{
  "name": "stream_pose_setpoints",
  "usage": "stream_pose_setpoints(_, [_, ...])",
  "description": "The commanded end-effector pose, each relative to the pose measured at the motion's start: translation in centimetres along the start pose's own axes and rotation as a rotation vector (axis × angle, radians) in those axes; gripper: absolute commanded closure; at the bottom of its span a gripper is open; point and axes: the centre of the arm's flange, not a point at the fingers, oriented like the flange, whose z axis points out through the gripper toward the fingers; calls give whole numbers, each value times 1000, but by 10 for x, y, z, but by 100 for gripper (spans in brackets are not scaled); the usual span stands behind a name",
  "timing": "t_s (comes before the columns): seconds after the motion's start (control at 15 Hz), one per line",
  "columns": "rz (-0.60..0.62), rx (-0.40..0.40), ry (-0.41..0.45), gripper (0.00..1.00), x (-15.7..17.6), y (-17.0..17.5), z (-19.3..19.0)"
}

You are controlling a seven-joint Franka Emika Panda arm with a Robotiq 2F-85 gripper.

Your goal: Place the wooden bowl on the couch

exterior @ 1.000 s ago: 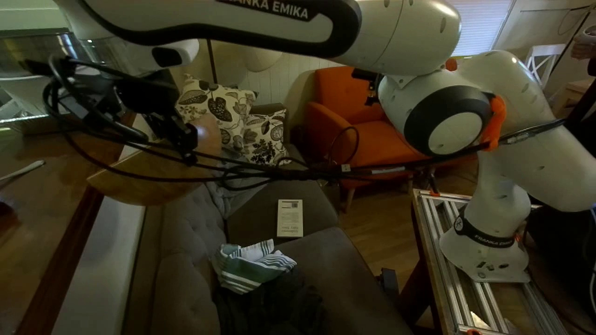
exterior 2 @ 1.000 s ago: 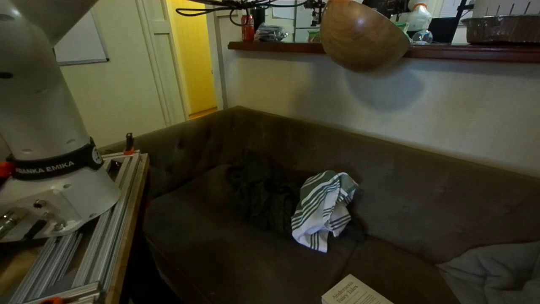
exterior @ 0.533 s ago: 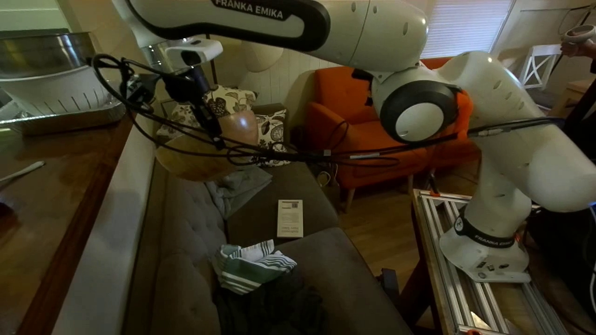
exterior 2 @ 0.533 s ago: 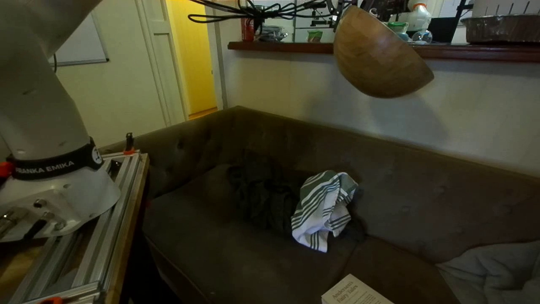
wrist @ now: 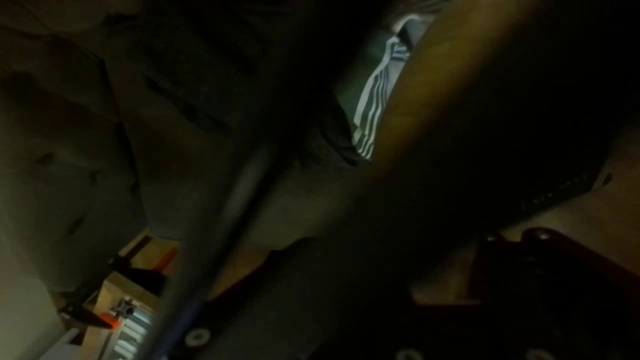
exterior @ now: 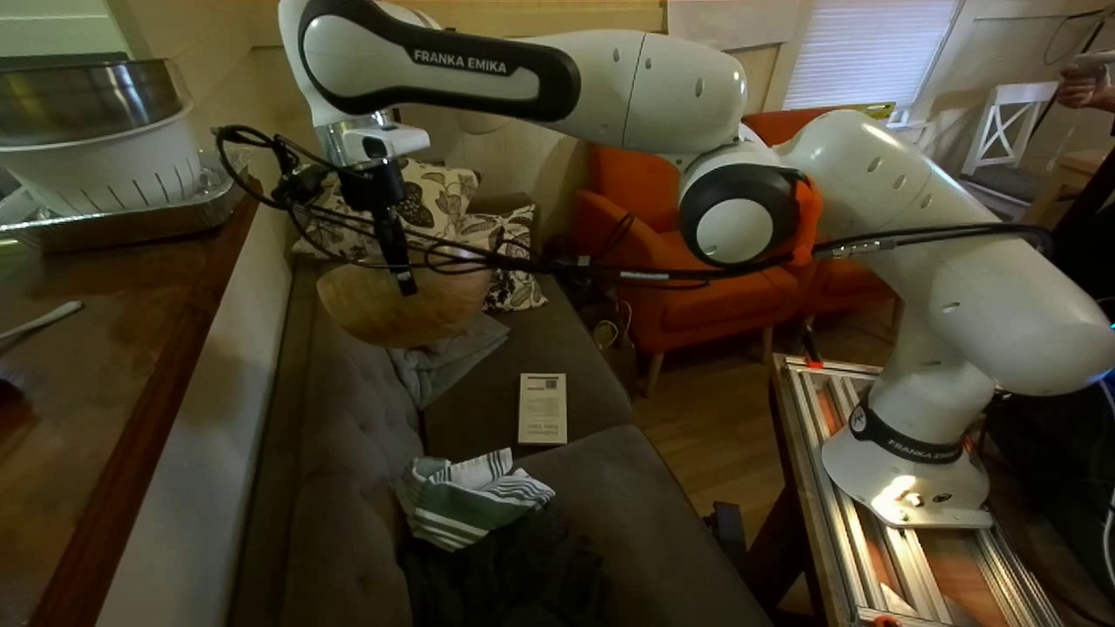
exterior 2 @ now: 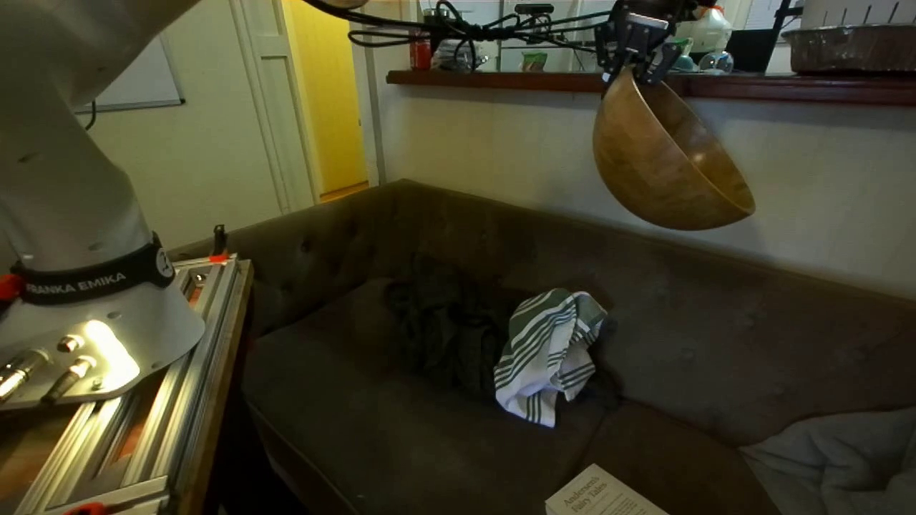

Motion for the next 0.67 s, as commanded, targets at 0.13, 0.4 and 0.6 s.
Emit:
stream_pose_setpoints(0.13, [-165, 105, -156, 96, 58, -8, 52])
stream_pose_setpoints(0.4, [-335, 139, -177, 96, 53, -36, 81])
stream_pose_setpoints(0.6, [-333, 71, -93, 84, -13, -82, 76])
